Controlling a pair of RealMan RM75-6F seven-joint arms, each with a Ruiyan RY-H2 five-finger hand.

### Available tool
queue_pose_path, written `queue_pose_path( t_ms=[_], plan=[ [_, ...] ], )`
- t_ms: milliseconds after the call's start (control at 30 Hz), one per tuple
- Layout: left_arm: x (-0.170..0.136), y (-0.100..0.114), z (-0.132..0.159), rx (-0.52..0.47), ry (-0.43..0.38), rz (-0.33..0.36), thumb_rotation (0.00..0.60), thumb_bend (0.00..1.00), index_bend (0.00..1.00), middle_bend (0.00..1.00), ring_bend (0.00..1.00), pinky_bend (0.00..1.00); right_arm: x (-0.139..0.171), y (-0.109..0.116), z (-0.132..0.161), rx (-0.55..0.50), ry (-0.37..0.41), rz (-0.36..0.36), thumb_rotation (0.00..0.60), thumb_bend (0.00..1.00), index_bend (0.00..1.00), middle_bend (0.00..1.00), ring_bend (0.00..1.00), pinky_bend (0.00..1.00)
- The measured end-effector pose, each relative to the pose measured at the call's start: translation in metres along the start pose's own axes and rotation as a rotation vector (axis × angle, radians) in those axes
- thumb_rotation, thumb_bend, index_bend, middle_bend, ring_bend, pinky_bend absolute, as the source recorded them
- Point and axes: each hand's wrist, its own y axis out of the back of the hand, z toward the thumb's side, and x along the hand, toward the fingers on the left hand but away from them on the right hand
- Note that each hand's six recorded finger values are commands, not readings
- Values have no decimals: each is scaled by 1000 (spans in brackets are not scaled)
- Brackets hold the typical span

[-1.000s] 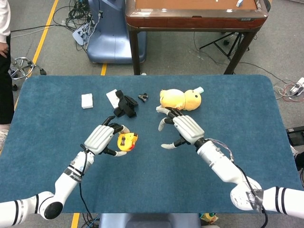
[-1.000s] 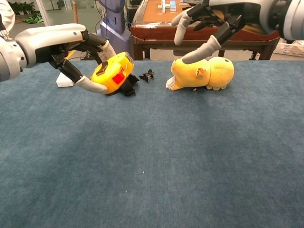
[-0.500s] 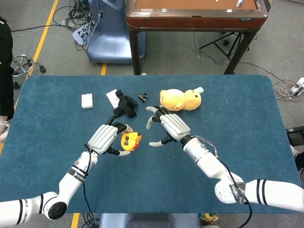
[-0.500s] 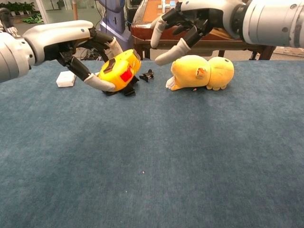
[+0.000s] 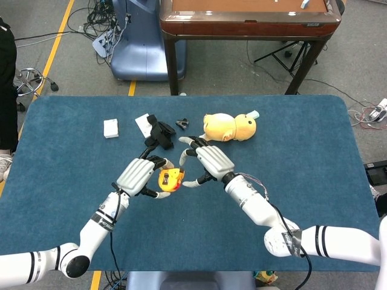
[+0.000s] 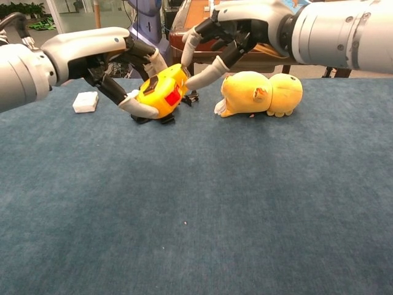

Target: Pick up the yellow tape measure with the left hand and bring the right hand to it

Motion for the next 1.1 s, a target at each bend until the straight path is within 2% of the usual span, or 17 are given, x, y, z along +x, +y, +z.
queue_pose_path(
  t_ms=[533,800,1100],
  plan=[
    [3,0,-1,-8,3,3,600,144,518,507,286,0,-3,-9,0,1,-1,29,600,192,448,91,0,0],
    [2,3,-12,-1,28,10,600,144,519,507,286,0,-1,-9,-4,-8,-12,31,600,193,523,138,0,0],
    [0,9,-23,3,54,24,600,144,520,507,286,0,3,-9,-7,-19,-19,35,600,193,560,170,0,0]
  ],
)
